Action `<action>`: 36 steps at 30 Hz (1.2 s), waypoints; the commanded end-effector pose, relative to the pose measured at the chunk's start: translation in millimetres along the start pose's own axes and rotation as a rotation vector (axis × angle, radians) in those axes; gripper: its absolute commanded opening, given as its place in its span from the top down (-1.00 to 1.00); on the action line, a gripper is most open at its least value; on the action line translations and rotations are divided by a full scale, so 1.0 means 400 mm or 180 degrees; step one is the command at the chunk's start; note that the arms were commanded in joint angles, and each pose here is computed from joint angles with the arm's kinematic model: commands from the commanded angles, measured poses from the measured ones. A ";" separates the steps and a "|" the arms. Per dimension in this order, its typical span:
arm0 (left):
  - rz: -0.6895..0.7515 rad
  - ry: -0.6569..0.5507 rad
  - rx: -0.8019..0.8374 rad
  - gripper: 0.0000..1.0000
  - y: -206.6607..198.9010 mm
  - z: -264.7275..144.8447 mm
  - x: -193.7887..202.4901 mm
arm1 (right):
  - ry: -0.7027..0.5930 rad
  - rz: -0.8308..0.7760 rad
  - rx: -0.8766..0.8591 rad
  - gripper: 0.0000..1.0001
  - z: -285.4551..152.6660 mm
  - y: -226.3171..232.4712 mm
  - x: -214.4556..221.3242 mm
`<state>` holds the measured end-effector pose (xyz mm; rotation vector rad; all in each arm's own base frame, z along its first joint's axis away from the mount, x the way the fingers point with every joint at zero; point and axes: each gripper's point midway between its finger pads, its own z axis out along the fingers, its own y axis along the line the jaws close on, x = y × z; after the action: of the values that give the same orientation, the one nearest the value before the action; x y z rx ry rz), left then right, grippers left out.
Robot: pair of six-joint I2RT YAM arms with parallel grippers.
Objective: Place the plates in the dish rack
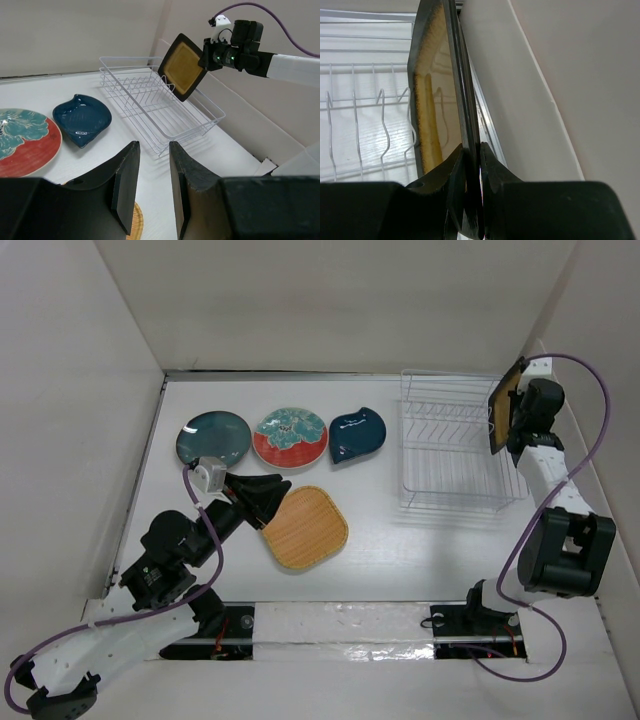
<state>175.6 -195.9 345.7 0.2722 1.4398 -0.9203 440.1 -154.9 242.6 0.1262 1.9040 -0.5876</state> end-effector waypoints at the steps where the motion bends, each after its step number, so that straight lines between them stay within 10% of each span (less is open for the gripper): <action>1: -0.0009 -0.0194 0.0123 0.46 -0.025 -0.008 -0.049 | -0.0695 0.0295 0.0170 1.00 -0.015 -0.033 -0.138; 12: -0.0009 -0.0201 0.0120 0.46 -0.025 -0.008 -0.051 | -0.0679 0.0418 0.0244 0.80 -0.002 -0.005 -0.081; 21: -0.0016 -0.0175 0.0106 0.46 -0.023 -0.004 -0.044 | -0.0894 0.0893 0.0336 -0.07 -0.061 -0.045 -0.157; 29: 0.0011 -0.0123 0.0035 0.70 -0.011 0.006 -0.031 | -0.1146 0.1466 -0.0277 -0.41 -0.175 0.030 -0.290; 32: 0.0030 -0.0101 -0.0020 0.93 -0.003 0.011 -0.026 | -0.1252 0.1642 -0.0673 -0.13 -0.258 0.110 -0.348; 34: 0.0050 -0.0078 -0.0070 1.00 0.005 0.015 -0.020 | -0.1253 0.1822 -0.1122 0.87 -0.322 0.211 -0.360; 36: 0.0064 -0.0049 -0.0091 1.00 0.008 0.019 -0.013 | -0.1226 0.1922 -0.1623 1.00 -0.394 0.332 -0.371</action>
<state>181.7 -197.6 339.3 0.2688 1.4638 -0.8917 424.1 -5.5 373.0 0.2682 1.4770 0.0248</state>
